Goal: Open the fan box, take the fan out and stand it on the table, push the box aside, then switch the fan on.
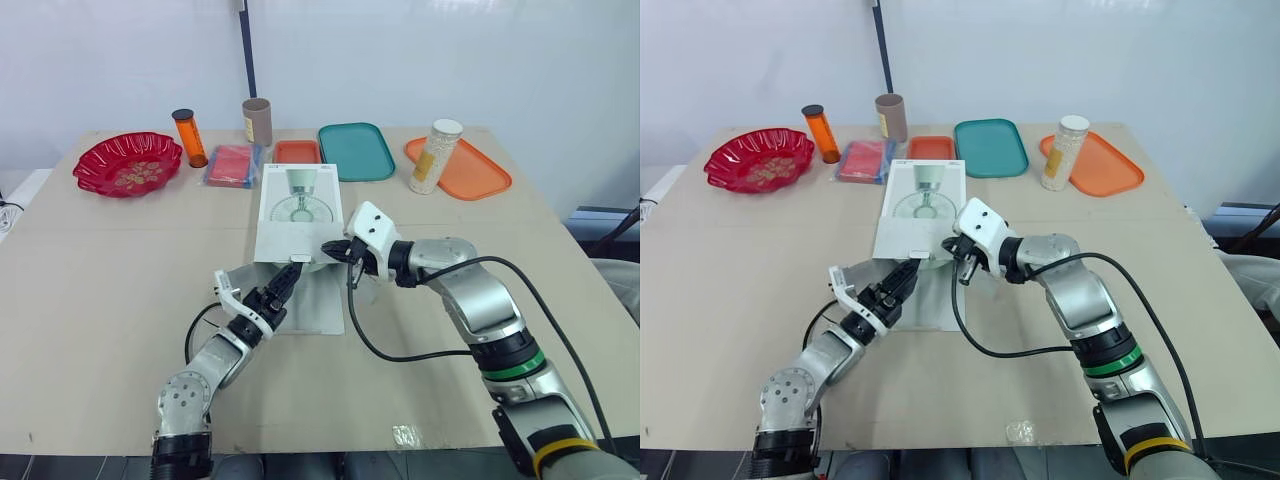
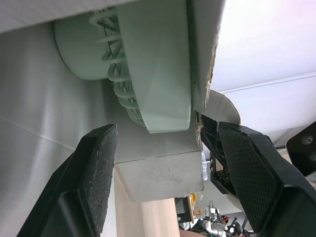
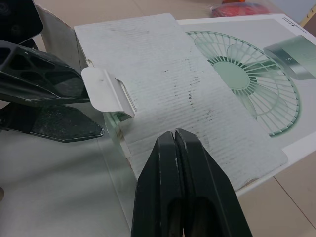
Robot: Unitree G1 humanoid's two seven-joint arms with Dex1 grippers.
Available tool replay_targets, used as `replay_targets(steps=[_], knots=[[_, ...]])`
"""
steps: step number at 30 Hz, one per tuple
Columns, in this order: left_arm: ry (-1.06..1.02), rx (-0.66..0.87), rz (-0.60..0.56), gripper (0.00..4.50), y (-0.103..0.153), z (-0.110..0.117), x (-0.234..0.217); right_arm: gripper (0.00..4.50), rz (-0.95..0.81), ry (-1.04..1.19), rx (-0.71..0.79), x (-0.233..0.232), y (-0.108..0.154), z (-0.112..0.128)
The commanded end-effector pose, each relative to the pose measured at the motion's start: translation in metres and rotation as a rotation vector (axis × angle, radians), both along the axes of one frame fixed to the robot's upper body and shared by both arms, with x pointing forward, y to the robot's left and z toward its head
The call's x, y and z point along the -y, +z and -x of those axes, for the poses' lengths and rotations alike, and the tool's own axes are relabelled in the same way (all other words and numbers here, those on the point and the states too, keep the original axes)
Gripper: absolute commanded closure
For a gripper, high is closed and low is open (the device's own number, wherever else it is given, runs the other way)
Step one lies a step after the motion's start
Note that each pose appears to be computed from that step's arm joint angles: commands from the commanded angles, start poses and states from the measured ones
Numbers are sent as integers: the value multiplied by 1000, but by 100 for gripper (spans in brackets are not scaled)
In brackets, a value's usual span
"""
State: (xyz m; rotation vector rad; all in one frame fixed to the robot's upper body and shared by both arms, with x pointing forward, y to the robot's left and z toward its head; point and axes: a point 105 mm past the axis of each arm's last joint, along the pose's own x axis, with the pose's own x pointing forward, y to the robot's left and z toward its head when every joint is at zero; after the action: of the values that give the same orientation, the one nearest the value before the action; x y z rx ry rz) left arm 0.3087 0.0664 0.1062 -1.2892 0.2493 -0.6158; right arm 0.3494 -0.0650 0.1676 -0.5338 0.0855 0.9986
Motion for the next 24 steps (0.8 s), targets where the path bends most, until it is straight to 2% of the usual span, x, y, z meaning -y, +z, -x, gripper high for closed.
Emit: replay_targets(steps=[1,11,13,14,17,24], knots=[[-13,12,79,106,10,-2,15,450,9,-5,0,2,-2,3],[-12,-4,85,106,7,-8,17,450,8,-12,1,2,-2,3],[-14,0,89,158,8,-8,17,450,10,-13,1,2,-3,3],[-14,1,89,170,8,-8,17,450,9,-13,1,2,-3,3],[-18,-1,84,275,7,-8,17,450,8,-14,2,2,-3,3],[-23,-6,88,275,7,-8,17,450,2,-15,-1,1,-3,4]])
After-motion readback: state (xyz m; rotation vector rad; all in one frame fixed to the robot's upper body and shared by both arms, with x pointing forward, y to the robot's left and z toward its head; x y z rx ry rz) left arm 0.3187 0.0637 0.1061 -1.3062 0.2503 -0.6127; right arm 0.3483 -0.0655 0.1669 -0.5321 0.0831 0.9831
